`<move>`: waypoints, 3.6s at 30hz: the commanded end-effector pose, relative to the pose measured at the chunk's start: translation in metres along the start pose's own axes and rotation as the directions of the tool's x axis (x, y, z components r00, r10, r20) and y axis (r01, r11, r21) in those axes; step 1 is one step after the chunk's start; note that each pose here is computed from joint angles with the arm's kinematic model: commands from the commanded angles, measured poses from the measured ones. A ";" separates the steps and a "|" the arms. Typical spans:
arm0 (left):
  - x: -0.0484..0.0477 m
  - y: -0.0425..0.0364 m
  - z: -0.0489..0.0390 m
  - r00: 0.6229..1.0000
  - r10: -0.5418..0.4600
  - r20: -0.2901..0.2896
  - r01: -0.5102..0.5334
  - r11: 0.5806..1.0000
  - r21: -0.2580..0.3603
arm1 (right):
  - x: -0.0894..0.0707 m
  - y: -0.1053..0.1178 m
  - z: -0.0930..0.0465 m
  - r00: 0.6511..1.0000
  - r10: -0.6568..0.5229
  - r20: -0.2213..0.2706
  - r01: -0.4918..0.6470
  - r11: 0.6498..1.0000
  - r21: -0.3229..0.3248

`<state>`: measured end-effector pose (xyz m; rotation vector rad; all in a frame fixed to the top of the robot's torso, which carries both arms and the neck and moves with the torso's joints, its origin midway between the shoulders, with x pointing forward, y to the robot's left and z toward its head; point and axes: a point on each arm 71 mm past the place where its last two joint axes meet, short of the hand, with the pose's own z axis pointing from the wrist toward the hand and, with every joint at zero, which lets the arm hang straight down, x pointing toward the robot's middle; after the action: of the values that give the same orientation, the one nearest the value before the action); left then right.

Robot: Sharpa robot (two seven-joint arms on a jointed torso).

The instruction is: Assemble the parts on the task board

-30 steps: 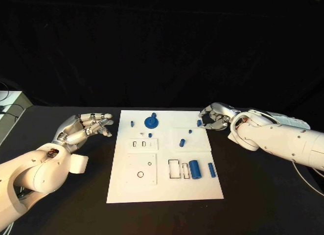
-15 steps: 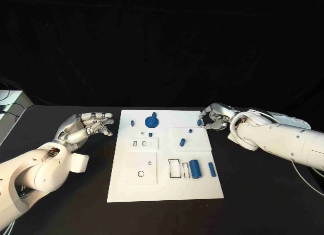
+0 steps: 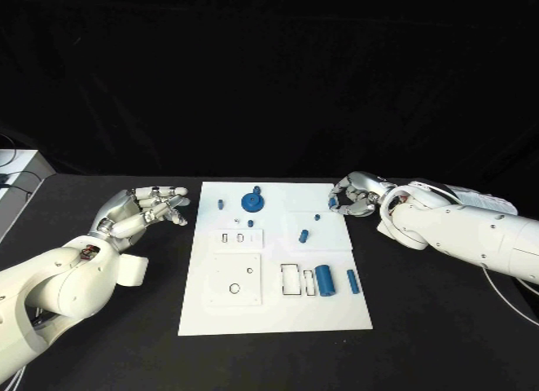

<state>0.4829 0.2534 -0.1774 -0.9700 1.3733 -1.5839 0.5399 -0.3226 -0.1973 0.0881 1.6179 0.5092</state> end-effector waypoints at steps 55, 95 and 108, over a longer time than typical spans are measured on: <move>0.0037 0.0014 0.0021 1.000 -0.003 -0.007 0.003 1.000 -0.009 | 0.048 0.170 -0.010 0.995 0.098 0.031 -0.096 0.994 -0.051; 0.0054 0.0032 0.0034 1.000 -0.004 -0.011 0.004 1.000 -0.014 | 0.099 0.215 -0.016 0.998 -0.058 0.023 0.059 0.994 -0.092; 0.0049 0.0039 0.0032 1.000 -0.005 -0.011 0.005 1.000 -0.017 | 0.098 0.212 -0.015 0.996 -0.073 0.050 0.077 0.994 -0.083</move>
<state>0.4848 0.2493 -0.1811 -0.9844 1.3934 -1.5740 0.4621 -0.1020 -0.2094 -0.0093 1.5724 0.5278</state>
